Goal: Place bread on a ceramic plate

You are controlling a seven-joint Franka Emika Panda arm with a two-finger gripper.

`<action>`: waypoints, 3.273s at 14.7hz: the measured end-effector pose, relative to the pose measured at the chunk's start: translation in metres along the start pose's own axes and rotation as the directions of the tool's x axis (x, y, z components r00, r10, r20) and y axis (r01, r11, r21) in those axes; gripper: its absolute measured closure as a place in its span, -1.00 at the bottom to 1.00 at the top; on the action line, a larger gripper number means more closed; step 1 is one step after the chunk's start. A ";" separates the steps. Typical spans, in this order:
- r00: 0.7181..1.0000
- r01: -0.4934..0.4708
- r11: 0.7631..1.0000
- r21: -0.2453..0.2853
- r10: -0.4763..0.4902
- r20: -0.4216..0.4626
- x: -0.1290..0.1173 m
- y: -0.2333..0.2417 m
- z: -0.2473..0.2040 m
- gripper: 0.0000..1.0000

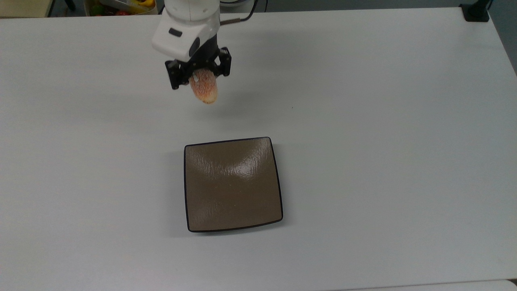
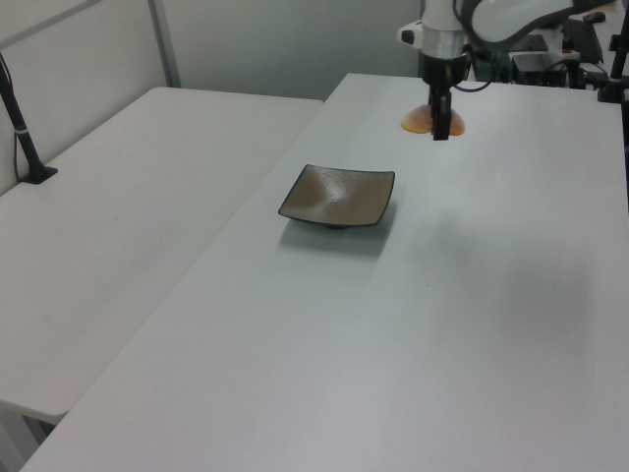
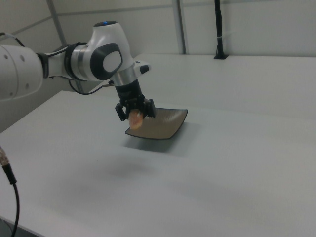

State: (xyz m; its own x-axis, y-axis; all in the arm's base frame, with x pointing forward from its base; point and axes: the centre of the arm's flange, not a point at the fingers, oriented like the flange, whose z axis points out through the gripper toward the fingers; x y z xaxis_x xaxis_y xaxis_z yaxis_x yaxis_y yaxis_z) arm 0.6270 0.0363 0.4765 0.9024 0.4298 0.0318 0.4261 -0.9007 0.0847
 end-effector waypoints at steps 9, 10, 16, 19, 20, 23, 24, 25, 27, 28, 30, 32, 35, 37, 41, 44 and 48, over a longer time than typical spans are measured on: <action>0.973 0.011 0.998 -0.061 -0.025 -0.228 0.081 0.004 0.068 0.93; 0.966 0.008 0.998 -0.066 -0.025 -0.257 0.088 -0.001 0.079 0.93; 0.937 -0.012 0.997 -0.072 -0.014 -0.350 0.112 -0.016 0.132 0.89; 0.922 -0.041 0.997 -0.066 0.012 -0.386 0.122 -0.018 0.146 0.68; 0.921 -0.045 0.997 -0.065 0.016 -0.389 0.123 -0.017 0.149 0.48; 0.921 -0.048 0.997 -0.067 0.018 -0.390 0.124 -0.015 0.150 -0.08; 0.920 -0.048 0.997 -0.067 0.018 -0.391 0.125 -0.015 0.149 -0.30; 0.920 -0.048 0.997 -0.068 0.018 -0.392 0.125 -0.015 0.149 -0.52; 0.917 -0.049 0.996 -0.070 0.017 -0.398 0.125 -0.015 0.148 -0.88; 0.916 -0.049 0.996 -0.071 0.016 -0.401 0.126 -0.014 0.147 -0.97; 0.915 -0.043 0.996 -0.079 0.008 -0.403 0.126 -0.015 0.147 -1.00; 0.912 -0.041 0.996 -0.085 0.003 -0.410 0.127 -0.014 0.145 -1.00; 0.901 -0.046 0.995 -0.093 0.001 -0.434 0.128 -0.013 0.126 -1.00; 0.887 -0.057 0.993 -0.100 0.004 -0.463 0.127 -0.011 0.100 -1.00; 0.881 -0.098 0.991 -0.092 0.043 -0.472 0.106 -0.014 0.027 -1.00; 0.915 -0.164 0.985 -0.057 0.130 -0.383 0.071 -0.018 -0.045 -1.00; 0.933 -0.276 0.961 -0.016 0.263 -0.246 0.011 -0.031 -0.128 -1.00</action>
State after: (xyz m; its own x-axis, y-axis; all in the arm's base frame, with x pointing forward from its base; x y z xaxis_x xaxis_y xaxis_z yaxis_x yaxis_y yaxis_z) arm 0.6149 0.0771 0.6017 0.9379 0.1793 0.2969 0.1597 -0.9831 0.0890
